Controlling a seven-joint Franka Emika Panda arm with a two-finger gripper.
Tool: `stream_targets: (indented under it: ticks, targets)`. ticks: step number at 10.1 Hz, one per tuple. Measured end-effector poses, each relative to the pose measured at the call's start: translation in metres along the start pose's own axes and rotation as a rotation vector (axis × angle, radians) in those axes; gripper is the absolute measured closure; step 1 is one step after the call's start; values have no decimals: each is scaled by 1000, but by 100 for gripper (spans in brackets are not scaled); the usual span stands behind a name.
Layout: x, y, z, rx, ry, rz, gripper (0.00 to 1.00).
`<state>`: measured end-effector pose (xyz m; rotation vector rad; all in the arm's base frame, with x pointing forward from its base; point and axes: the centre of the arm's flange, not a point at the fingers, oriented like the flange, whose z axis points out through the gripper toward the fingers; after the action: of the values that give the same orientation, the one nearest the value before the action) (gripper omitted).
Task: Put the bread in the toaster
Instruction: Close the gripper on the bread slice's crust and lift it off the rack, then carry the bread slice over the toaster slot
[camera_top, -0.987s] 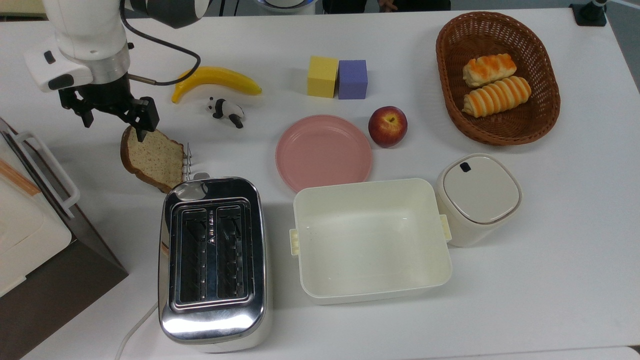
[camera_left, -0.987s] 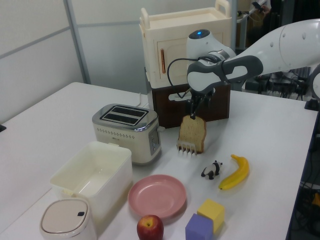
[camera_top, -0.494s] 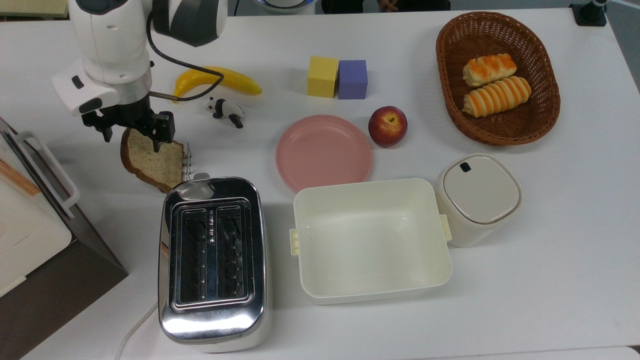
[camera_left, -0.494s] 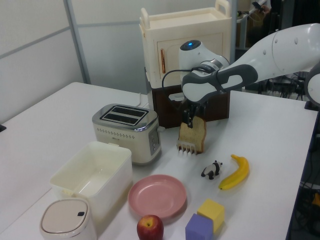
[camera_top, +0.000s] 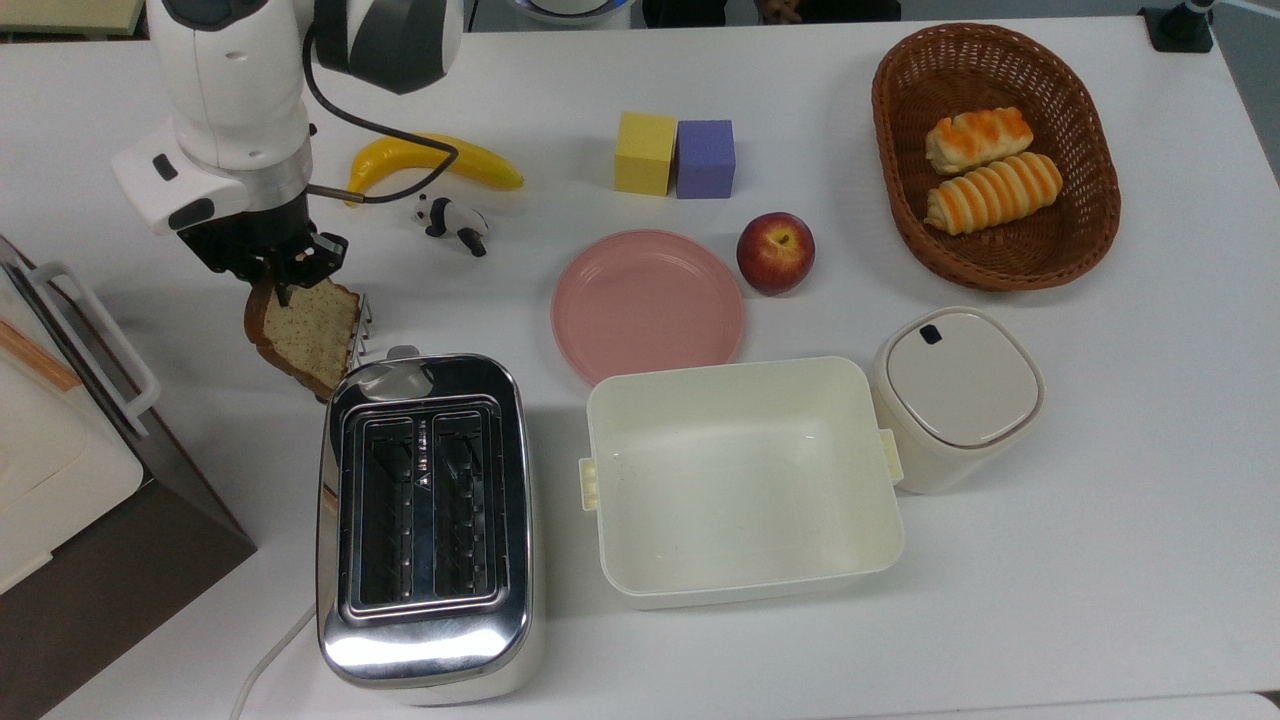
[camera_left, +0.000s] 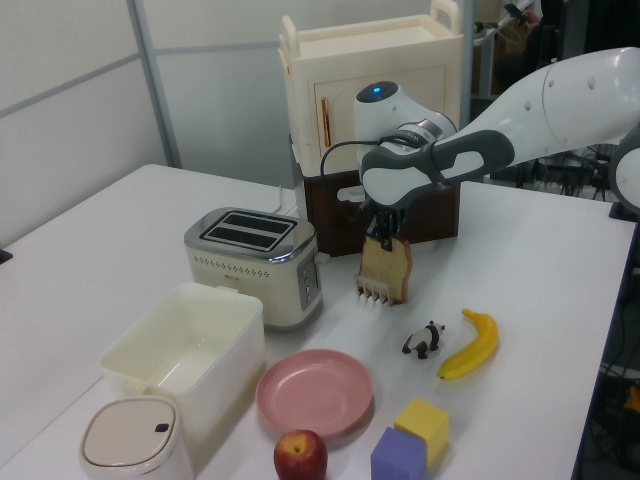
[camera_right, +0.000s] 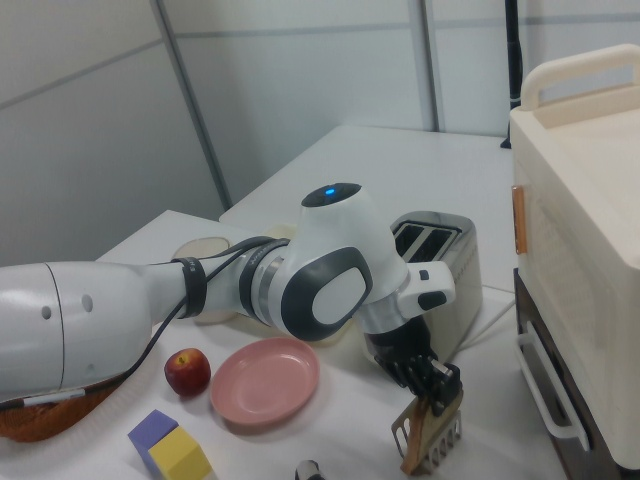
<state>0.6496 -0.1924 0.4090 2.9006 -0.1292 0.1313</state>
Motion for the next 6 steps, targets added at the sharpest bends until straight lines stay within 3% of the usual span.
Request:
stream_targets:
  ticks: [3,6]
  targets:
    - [1,-5,-2,2,5,-8,84]
    - [15,-61,-42,39,76,-70,88]
